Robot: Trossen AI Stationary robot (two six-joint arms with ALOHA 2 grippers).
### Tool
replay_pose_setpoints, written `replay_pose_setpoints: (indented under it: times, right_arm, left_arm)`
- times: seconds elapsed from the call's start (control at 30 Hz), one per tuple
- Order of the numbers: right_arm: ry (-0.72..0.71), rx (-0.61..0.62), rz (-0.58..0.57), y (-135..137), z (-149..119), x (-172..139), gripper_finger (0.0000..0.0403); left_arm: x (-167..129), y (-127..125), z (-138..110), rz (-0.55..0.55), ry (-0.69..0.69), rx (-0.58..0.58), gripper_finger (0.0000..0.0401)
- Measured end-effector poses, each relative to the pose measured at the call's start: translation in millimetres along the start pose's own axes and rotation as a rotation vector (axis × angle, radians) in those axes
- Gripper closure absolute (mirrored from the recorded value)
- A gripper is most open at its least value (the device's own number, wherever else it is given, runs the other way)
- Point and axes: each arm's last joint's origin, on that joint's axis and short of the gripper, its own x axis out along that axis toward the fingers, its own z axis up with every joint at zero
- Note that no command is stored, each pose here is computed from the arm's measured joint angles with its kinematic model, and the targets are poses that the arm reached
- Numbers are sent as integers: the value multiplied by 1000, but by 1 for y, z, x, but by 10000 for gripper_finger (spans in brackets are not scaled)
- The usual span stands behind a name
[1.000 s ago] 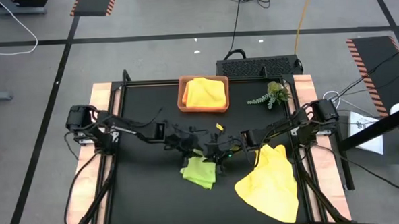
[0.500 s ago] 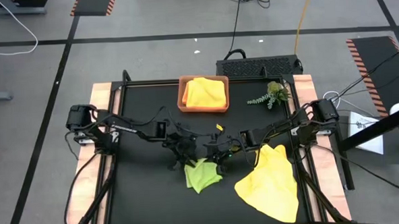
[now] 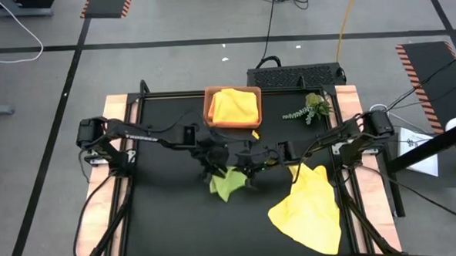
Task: Fold microfiber towels
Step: Put the folded green towel into the orange bin
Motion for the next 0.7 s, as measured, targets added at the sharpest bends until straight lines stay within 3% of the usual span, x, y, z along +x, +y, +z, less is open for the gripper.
replay_pose_setpoints:
  times: [0.2,0.4,0.7]
  right_arm:
    - [-106,3,-72,-25,22,-22,400]
    - [-139,36,-201,-77,30,-31,400]
    - [-246,204,-245,-156,33,-49,399]
  left_arm:
    - [-34,-1,21,161,114,-4,283]
    - [-67,-12,25,295,187,-10,283]
    - [-118,-48,10,481,79,2,284]
